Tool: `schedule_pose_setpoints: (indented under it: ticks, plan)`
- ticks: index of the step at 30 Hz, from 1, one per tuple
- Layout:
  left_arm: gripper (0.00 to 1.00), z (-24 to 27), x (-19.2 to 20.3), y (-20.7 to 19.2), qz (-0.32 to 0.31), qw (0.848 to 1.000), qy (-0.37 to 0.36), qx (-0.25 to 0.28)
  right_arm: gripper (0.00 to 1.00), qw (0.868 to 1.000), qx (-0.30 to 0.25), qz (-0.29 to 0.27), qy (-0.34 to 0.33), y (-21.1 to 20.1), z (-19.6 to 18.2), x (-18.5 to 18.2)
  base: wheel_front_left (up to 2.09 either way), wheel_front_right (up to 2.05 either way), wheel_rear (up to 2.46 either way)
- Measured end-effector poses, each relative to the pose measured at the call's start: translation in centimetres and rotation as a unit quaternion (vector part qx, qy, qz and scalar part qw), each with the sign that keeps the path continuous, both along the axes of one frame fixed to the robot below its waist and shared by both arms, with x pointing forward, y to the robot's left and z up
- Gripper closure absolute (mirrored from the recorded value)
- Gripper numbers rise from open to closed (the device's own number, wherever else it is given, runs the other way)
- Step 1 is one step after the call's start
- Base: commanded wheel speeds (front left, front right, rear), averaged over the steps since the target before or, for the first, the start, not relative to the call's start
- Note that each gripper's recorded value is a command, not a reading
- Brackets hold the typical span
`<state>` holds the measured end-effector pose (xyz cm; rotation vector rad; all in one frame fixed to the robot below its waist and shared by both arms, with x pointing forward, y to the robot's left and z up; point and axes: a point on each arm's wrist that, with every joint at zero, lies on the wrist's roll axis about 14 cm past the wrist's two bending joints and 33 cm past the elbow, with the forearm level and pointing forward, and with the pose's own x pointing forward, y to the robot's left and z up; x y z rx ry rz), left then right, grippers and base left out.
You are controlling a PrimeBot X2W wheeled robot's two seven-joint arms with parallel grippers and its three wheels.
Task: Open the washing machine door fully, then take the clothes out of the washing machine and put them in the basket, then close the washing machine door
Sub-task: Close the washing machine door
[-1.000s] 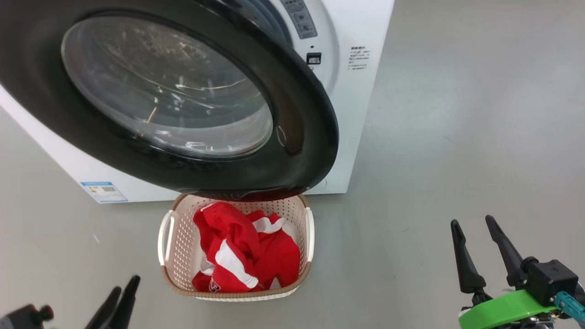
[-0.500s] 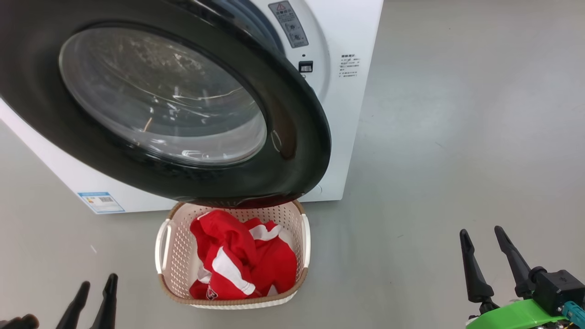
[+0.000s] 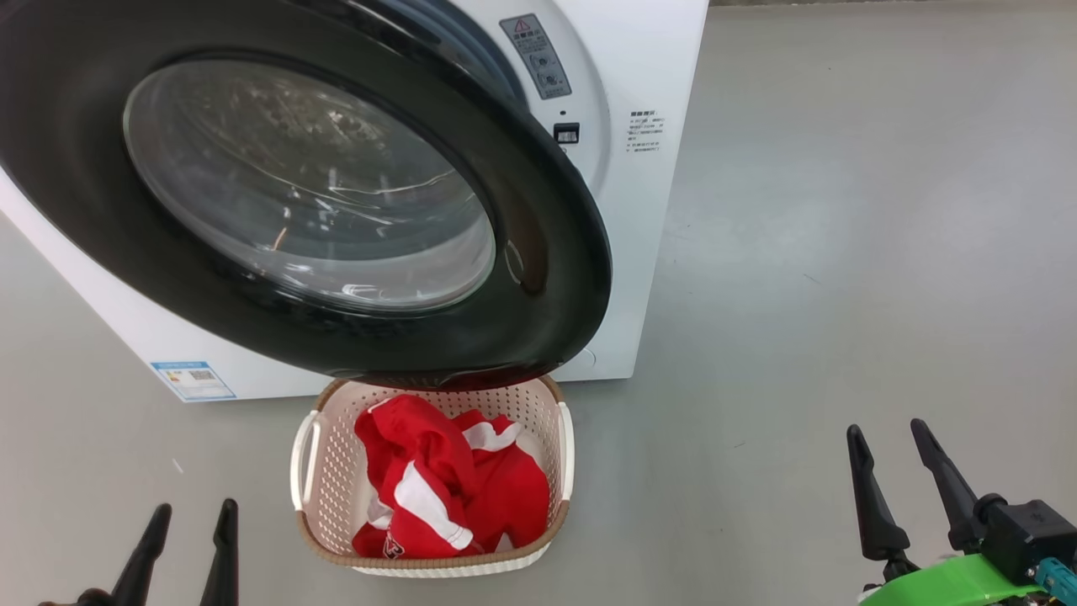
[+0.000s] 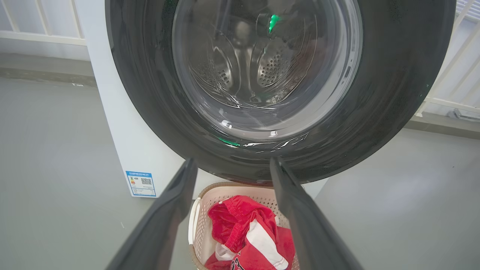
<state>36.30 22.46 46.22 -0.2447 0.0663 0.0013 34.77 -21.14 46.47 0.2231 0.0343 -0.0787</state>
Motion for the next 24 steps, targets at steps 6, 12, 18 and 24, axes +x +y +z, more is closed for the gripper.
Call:
schedule_pose_setpoints:
  ticks: [6, 12, 18, 24]
  plan:
    - [0.0, 0.9, 0.1, 0.2, 0.013, 0.999, -0.017, 0.029, 0.0, 1.0, 0.001, -0.001, 0.009, 0.0, -0.6, -0.5, 0.0, 0.0, 0.0]
    - [0.0, 0.2, -0.5, 0.3, 0.021, 0.999, -0.005, 0.041, 0.0, 1.0, 0.0, -0.003, 0.01, -0.1, -0.6, -0.6, 0.0, 0.0, 0.0]
    - [0.0, -0.2, -0.7, 0.3, 0.022, 0.999, 0.001, 0.046, 0.0, 1.0, 0.0, -0.001, 0.013, 0.0, -0.8, -0.5, 0.0, 0.0, 0.0]
    - [0.0, -0.2, -0.8, 0.4, 0.024, 0.999, 0.002, 0.047, 0.0, 1.0, 0.0, 0.002, 0.012, 0.1, -0.7, -0.3, 0.0, 0.0, 0.0]
